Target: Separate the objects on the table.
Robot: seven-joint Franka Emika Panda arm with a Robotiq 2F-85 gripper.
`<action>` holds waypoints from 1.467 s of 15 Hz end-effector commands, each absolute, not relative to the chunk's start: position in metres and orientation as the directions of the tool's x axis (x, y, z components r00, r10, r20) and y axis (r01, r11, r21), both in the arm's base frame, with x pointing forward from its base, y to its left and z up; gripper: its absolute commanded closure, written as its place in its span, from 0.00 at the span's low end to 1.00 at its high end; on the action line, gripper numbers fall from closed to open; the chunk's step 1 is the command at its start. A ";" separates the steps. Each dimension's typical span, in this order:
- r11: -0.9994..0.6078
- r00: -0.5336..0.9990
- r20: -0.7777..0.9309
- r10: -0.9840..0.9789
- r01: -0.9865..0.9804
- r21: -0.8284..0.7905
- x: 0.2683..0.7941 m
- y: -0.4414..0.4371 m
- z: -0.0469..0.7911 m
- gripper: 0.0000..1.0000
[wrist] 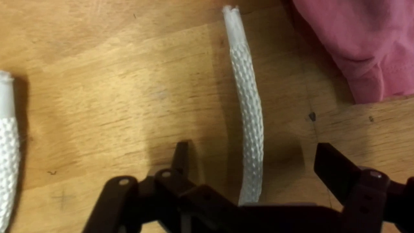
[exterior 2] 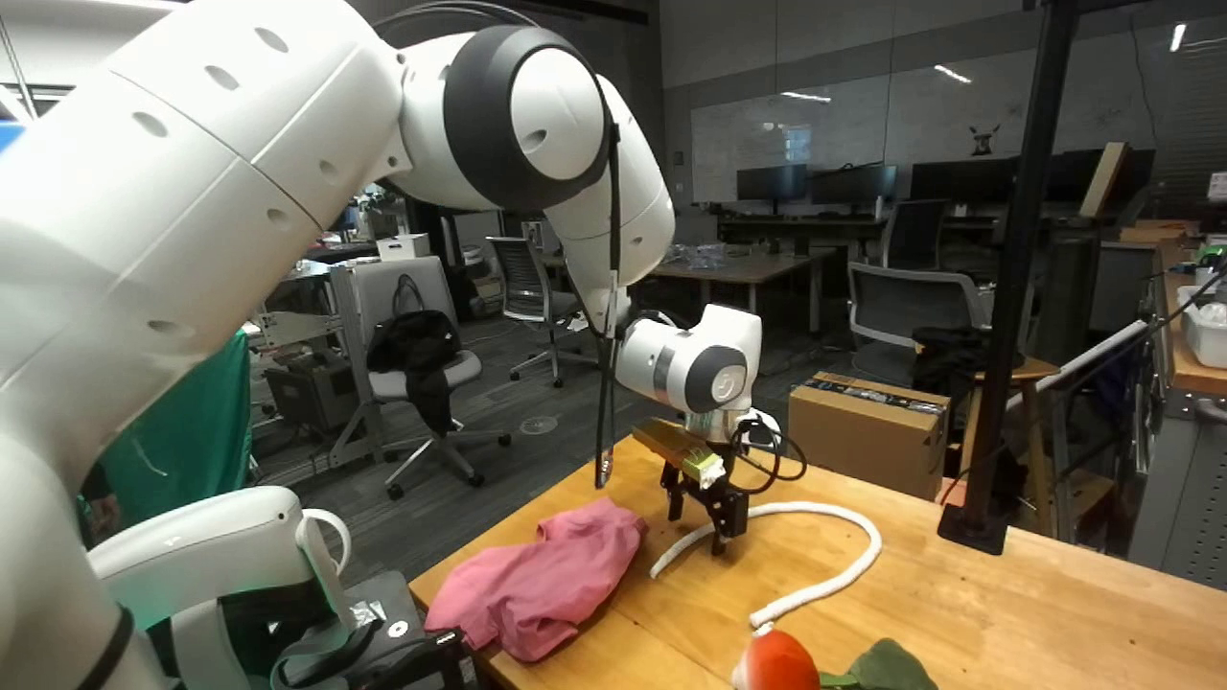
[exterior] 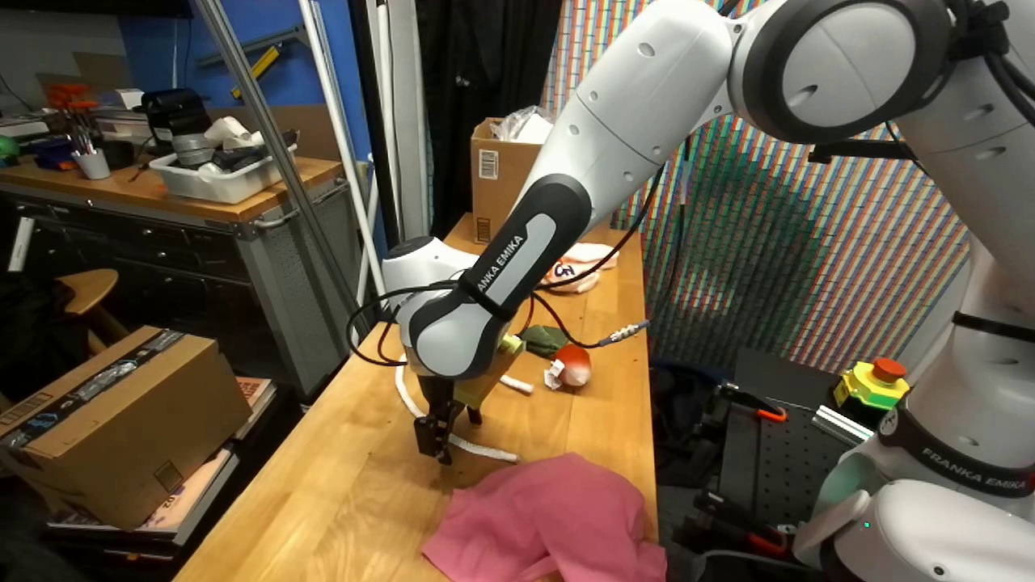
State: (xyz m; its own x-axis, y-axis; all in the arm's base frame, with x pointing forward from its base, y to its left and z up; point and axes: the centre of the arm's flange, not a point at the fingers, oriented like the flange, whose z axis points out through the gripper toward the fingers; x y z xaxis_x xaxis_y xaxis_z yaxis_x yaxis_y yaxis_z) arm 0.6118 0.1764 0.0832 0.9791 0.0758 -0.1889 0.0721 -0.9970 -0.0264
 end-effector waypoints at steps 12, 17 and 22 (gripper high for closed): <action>-0.997 0.978 -0.195 0.071 0.067 -0.026 0.620 0.177 0.071 0.00; -0.996 0.975 -0.208 0.081 0.085 0.008 0.616 0.180 0.062 0.00; -0.993 0.973 -0.205 0.105 0.114 0.033 0.615 0.188 0.065 0.49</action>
State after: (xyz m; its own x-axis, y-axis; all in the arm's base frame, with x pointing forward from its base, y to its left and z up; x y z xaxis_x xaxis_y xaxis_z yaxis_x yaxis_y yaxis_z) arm 0.6125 0.1844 0.0782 0.9758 0.0992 -0.1947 0.0999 -0.9950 -0.0058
